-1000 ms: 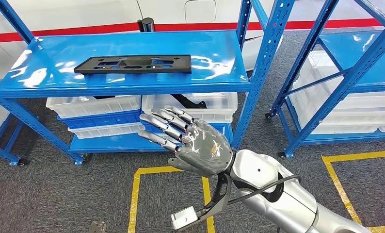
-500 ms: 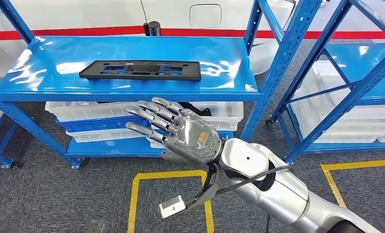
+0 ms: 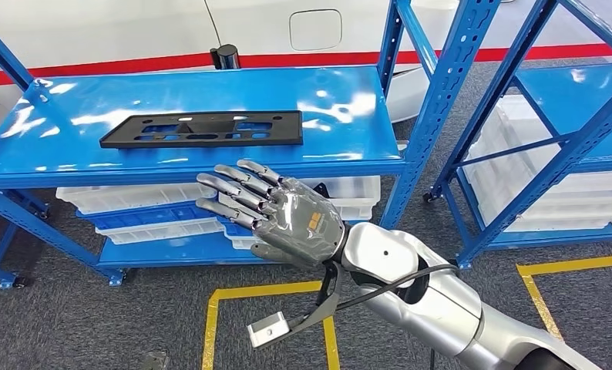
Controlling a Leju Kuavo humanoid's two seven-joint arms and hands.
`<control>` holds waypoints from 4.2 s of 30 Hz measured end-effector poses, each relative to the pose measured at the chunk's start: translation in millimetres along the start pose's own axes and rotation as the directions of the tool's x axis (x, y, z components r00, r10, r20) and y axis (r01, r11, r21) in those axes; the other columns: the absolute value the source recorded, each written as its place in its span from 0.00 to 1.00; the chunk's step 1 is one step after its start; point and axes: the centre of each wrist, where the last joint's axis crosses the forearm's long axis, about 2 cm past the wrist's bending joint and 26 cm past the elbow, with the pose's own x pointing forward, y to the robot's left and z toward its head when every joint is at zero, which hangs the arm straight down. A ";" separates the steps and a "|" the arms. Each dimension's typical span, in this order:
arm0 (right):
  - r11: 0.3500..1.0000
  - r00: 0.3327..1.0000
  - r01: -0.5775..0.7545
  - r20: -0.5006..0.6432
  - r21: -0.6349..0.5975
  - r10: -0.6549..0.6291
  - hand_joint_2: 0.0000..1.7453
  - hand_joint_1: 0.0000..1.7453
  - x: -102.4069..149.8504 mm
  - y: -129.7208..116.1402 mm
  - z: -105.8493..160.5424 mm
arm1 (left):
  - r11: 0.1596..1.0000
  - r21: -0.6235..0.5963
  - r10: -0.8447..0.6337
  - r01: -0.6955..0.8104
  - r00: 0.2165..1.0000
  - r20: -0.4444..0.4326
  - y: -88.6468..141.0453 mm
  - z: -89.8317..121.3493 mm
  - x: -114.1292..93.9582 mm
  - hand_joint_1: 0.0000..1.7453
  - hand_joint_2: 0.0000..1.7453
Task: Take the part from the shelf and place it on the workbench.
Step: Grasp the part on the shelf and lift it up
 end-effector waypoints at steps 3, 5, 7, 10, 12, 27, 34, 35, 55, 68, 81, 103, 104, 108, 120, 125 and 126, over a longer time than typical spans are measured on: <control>1.000 1.000 0.001 0.000 0.000 -0.001 1.00 0.00 0.4 0.8 -0.7 | 1.000 0.001 0.000 0.000 1.000 -0.001 0.4 0.1 -0.4 0.00 0.00; 1.000 1.000 0.001 0.001 -0.003 -0.001 1.00 0.00 0.9 0.7 -1.8 | 1.000 0.001 -0.001 0.001 1.000 -0.002 0.9 0.0 -0.4 0.00 0.00; 1.000 1.000 -0.001 0.002 -0.009 0.001 1.00 0.00 0.9 0.3 -2.5 | 1.000 0.001 0.000 0.000 1.000 -0.003 0.9 0.0 -0.4 0.00 0.00; 1.000 1.000 -0.004 0.001 -0.013 0.004 1.00 0.00 0.3 -0.2 -2.6 | 1.000 0.003 0.001 -0.001 1.000 -0.003 1.1 -0.3 0.1 0.00 0.00; 1.000 1.000 -0.004 0.000 -0.011 0.004 1.00 0.00 0.1 0.5 -2.3 | 1.000 0.004 0.001 -0.001 1.000 -0.001 1.6 -0.8 0.7 0.00 0.00; 1.000 1.000 -0.007 -0.003 -0.003 0.007 1.00 0.00 0.2 3.6 -2.3 | 1.000 -0.009 -0.005 0.005 1.000 0.000 -0.9 -0.8 1.8 0.00 0.00; 1.000 1.000 -0.003 0.000 -0.001 0.003 1.00 0.00 2.0 5.2 -2.6 | 1.000 -0.015 -0.015 0.015 1.000 -0.002 -0.4 0.1 -0.1 0.00 0.00; 1.000 1.000 -0.003 0.001 0.000 0.003 1.00 0.00 2.3 5.4 -2.6 | 1.000 -0.016 -0.016 0.016 1.000 -0.002 -0.2 0.1 -0.2 0.00 0.00; 0.999 0.999 -0.004 0.037 0.041 0.003 1.00 0.00 7.6 14.4 -4.6 | 1.000 -0.004 -0.030 0.030 0.999 -0.027 -2.3 -1.0 2.9 0.00 0.00; 0.988 0.992 -0.017 0.126 0.154 -0.002 1.00 0.00 27.4 38.5 -9.6 | 0.999 -0.005 -0.034 0.033 0.999 -0.032 -1.6 -1.9 4.3 0.00 0.00; 0.979 0.990 -0.030 0.143 0.200 0.002 1.00 0.00 34.2 46.0 -24.5 | 1.000 0.004 -0.031 0.031 0.999 -0.036 -0.8 -2.0 4.2 0.00 0.00; 0.954 0.999 0.034 -0.036 0.296 -0.024 1.00 0.00 17.8 80.4 -41.6 | 0.999 0.036 -0.017 0.019 0.999 -0.050 -0.4 -2.3 4.8 0.00 0.00; 0.954 0.999 0.033 -0.034 0.297 -0.024 1.00 0.00 18.4 80.6 -42.2 | 0.999 0.036 -0.016 0.017 0.999 -0.050 -0.4 -2.3 4.8 0.00 0.00; 0.954 0.999 0.030 -0.032 0.299 -0.022 1.00 0.00 20.0 80.6 -43.8 | 0.999 0.037 -0.014 0.016 0.999 -0.050 -0.4 -2.2 4.6 0.00 0.00; 0.946 0.995 0.033 -0.096 0.321 -0.002 1.00 0.00 16.3 84.0 -42.1 | 0.999 0.030 -0.030 0.032 0.998 -0.047 -1.2 -2.2 5.0 0.00 0.00; 0.940 0.991 0.044 -0.134 0.338 0.002 1.00 0.00 13.1 89.4 -39.8 | 0.999 0.026 -0.031 0.032 0.998 -0.048 -1.5 -2.2 5.0 0.00 0.00; 0.939 0.990 0.047 -0.143 0.342 0.002 1.00 0.00 12.2 90.7 -39.0 | 0.999 0.025 -0.030 0.032 0.998 -0.048 -1.5 -2.2 5.0 0.00 0.00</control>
